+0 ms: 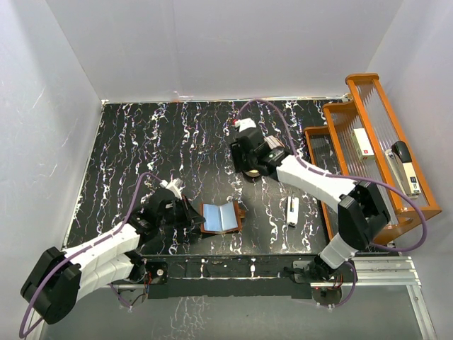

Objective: Put the credit cards into the card holder
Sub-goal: Pick up the credit card from the storage box.

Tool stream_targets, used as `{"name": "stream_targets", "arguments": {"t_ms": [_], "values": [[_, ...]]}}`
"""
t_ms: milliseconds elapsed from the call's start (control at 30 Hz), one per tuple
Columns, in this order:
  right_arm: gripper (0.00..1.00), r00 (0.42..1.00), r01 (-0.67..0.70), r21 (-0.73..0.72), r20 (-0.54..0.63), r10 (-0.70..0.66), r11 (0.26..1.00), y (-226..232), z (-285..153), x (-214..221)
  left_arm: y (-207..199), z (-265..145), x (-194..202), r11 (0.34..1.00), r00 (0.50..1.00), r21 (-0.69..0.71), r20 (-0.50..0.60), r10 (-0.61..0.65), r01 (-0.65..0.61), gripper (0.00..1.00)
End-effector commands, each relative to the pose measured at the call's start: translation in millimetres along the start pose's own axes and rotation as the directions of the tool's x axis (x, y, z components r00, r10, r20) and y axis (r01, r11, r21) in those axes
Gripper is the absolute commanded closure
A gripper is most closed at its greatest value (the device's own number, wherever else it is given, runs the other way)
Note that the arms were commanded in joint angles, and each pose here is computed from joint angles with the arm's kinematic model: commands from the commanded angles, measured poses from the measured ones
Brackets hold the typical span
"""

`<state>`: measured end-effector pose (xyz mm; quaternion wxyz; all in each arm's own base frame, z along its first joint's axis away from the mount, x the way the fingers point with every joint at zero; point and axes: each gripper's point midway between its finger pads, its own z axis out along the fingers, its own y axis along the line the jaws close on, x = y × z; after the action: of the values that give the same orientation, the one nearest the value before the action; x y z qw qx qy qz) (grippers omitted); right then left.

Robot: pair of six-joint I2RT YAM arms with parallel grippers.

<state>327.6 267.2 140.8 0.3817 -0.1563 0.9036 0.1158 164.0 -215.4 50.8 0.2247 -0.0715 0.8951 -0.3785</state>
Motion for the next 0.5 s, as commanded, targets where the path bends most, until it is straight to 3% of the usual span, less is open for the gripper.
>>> {"name": "stream_targets", "arguments": {"t_ms": [0, 167, 333, 467], "values": [[0.54, 0.997, 0.066, 0.24, 0.029, -0.075, 0.968, -72, 9, -36, -23, -6, -7, 0.998, 1.0, 0.061, 0.0, 0.015, -0.015, 1.0], [0.52, 0.995, 0.09, 0.354, 0.017, -0.103, 0.931, -118, 26, -55, -25, -6, -7, 0.998, 1.0, 0.069, -0.003, 0.015, -0.014, 1.0], [0.49, 0.975, 0.218, 0.455, -0.075, -0.207, 0.863, -146, 49, -56, -31, -10, -8, 0.996, 1.0, 0.087, -0.002, 0.013, -0.013, 1.0], [0.47, 0.963, 0.27, 0.462, -0.13, -0.237, 0.845, -156, 64, -55, -31, -12, -11, 0.996, 1.0, 0.086, 0.014, 0.021, -0.023, 1.0]]}}
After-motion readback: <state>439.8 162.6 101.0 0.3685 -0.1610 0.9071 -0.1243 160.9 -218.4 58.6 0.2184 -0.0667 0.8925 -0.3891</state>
